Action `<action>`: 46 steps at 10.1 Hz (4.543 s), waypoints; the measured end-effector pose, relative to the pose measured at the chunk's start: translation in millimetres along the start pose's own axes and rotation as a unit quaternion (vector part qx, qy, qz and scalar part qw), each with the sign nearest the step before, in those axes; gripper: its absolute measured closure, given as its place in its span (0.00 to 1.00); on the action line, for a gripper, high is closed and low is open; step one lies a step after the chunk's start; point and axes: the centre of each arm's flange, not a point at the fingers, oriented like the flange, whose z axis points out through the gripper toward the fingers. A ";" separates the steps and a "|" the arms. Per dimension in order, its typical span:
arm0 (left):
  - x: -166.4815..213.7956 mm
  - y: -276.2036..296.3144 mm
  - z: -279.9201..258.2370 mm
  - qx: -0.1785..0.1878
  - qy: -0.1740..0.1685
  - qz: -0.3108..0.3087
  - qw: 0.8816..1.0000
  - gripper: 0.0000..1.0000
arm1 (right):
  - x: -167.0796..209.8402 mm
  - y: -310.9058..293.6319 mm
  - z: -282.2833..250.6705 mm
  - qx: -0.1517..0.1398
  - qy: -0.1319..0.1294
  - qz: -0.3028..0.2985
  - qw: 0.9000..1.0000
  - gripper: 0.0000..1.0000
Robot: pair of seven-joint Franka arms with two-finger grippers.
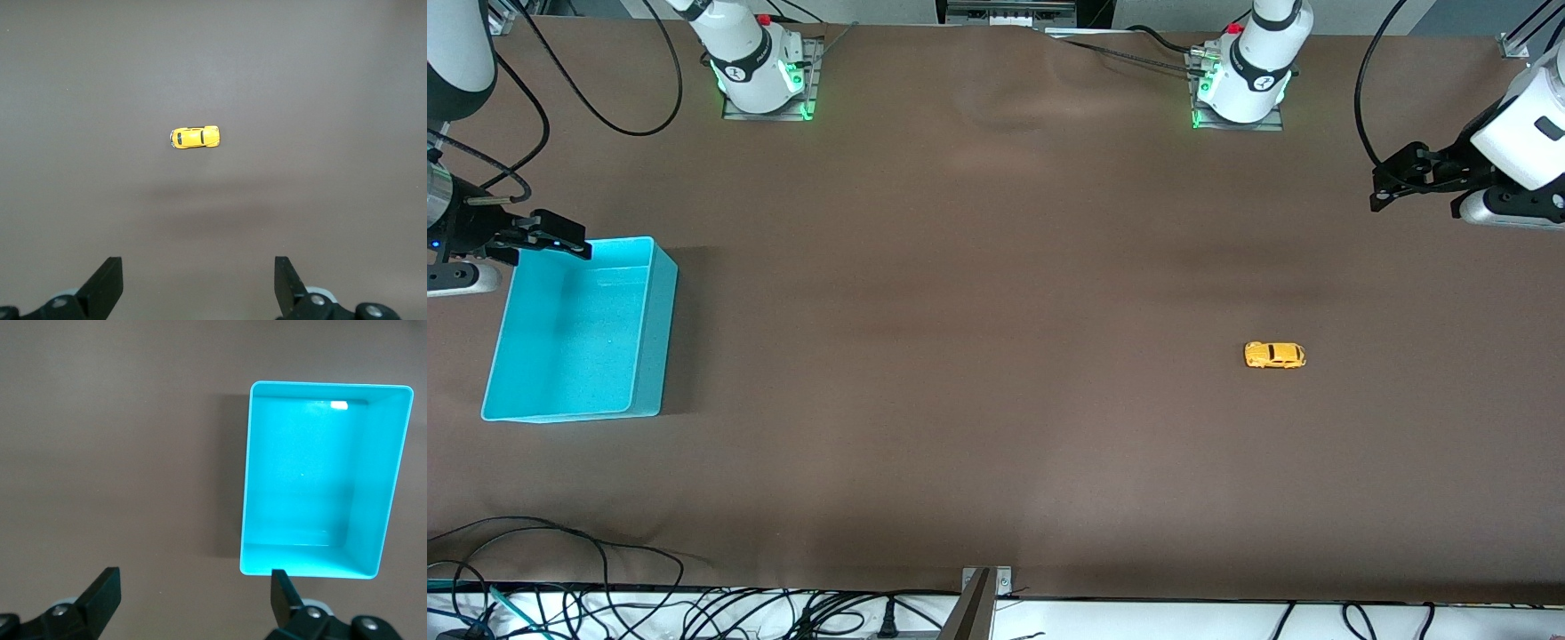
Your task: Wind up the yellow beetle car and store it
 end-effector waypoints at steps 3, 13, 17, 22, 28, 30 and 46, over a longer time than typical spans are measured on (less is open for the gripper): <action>0.0 -2.1 3.1 0.000 -0.004 -0.002 1.000 0.00 | 0.3 -1.0 -0.3 0.005 0.001 0.000 1.000 0.00; 2.4 -3.6 7.4 0.000 -0.008 -0.003 1.000 0.00 | -0.6 5.2 -1.0 0.006 0.002 0.006 1.000 0.00; 5.7 -3.8 13.2 0.000 -0.014 -0.004 1.000 0.00 | -0.5 5.2 -0.8 0.006 0.002 0.006 1.000 0.00; 19.9 -4.9 36.4 0.000 -0.032 -0.004 0.999 0.00 | 1.5 5.2 3.2 0.007 -0.001 0.006 1.000 0.00; 53.2 1.1 85.1 -0.005 -0.052 0.138 0.989 0.00 | 11.9 -2.2 23.6 0.009 -0.017 -0.002 1.000 0.00; 73.6 -6.8 120.9 -0.010 -0.055 0.220 0.974 0.00 | 17.5 -1.5 34.1 0.010 -0.022 -0.002 1.000 0.00; 73.4 -41.7 405.8 0.008 -0.002 0.637 0.771 0.00 | 24.8 -29.1 38.4 0.008 -0.020 -0.025 0.999 0.00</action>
